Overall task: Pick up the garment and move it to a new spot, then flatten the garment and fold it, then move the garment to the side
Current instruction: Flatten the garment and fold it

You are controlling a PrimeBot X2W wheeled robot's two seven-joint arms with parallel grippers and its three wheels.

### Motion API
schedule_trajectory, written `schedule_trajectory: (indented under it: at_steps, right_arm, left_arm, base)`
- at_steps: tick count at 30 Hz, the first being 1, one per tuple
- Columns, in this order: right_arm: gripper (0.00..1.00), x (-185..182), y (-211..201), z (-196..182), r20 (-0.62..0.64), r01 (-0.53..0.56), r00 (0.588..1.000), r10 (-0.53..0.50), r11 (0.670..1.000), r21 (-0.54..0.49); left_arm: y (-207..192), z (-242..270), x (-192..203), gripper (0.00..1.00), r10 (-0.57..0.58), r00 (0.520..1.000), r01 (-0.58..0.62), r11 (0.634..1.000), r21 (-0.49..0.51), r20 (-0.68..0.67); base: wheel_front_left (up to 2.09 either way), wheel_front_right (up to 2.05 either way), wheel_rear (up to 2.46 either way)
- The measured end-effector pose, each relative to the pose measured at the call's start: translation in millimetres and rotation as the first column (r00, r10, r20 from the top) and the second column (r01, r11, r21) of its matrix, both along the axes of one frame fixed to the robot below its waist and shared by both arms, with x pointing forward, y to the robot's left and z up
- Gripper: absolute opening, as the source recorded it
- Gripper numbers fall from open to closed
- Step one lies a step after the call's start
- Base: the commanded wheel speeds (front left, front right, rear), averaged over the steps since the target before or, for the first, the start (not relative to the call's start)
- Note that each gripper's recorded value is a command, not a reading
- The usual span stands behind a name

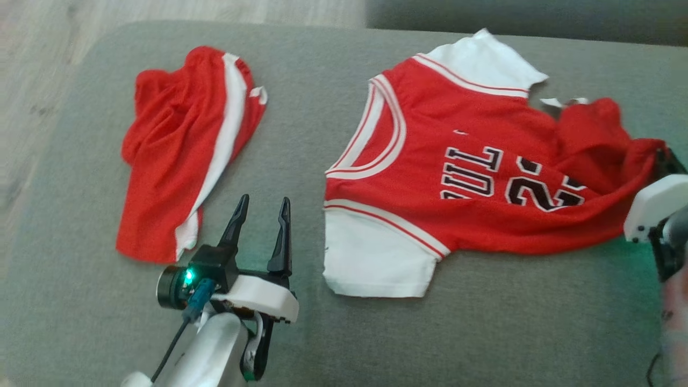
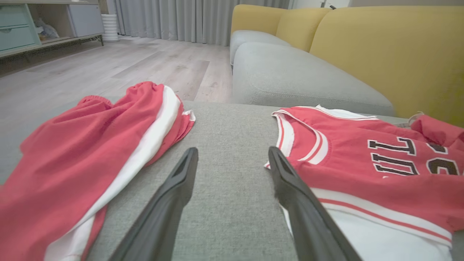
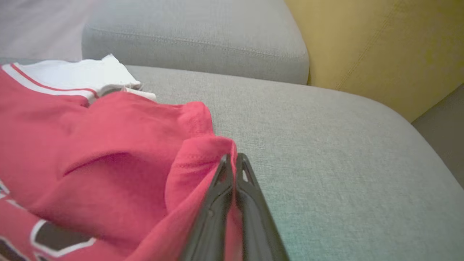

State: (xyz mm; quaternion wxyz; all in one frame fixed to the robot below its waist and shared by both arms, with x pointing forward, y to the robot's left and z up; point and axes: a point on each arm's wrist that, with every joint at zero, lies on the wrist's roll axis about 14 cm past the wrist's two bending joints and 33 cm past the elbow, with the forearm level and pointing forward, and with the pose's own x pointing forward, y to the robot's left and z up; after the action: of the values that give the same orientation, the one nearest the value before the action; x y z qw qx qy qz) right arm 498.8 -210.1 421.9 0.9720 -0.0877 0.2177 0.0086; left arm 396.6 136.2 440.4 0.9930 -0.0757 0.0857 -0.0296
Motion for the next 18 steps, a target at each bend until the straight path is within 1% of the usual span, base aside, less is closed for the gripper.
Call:
schedule_trajectory:
  at_steps: [2, 3, 6, 9, 13, 18]
  right_arm:
    - [0.0, 7, 2, -10, -0.037, -0.007, 0.999, 0.007, 1.0, -0.012]
    - [1.0, 14, 9, -19, -0.064, -0.025, 0.998, 0.024, 1.0, -0.018]
    - [1.0, 18, 16, -31, -0.091, -0.046, 0.995, 0.043, 0.999, -0.028]
    - [1.0, 17, 13, -30, -0.062, -0.039, 0.997, 0.037, 0.999, -0.025]
    - [1.0, 13, 9, -16, 0.049, -0.003, 0.999, 0.002, 1.0, 0.027]
    - [1.0, 3, 7, 10, 0.19, 0.045, 0.979, -0.067, 0.992, 0.117]
  left_arm:
    - [7, -4, -2, 1.0, 0.019, 1.0, -0.019, 1.0, 0.004, -0.012]
    - [12, -8, -4, 1.0, 0.033, 0.999, -0.033, 0.999, 0.007, -0.024]
    - [15, -12, -4, 1.0, 0.043, 0.998, -0.043, 0.999, 0.01, -0.035]
    - [12, -9, 1, 1.0, 0.034, 0.999, -0.034, 0.999, 0.009, -0.027]
    - [3, -4, 8, 1.0, 0.007, 1.0, -0.007, 1.0, 0.001, -0.008]
    - [-12, 4, 16, 1.0, -0.032, 0.999, 0.032, 0.999, -0.004, 0.019]
  base:
    - [0.0, 0.0, 0.0]
    - [0.0, 0.0, 0.0]
    - [0.0, 0.0, 0.0]
    - [0.0, 0.0, 0.0]
    - [0.0, 0.0, 0.0]
    - [0.0, 0.0, 0.0]
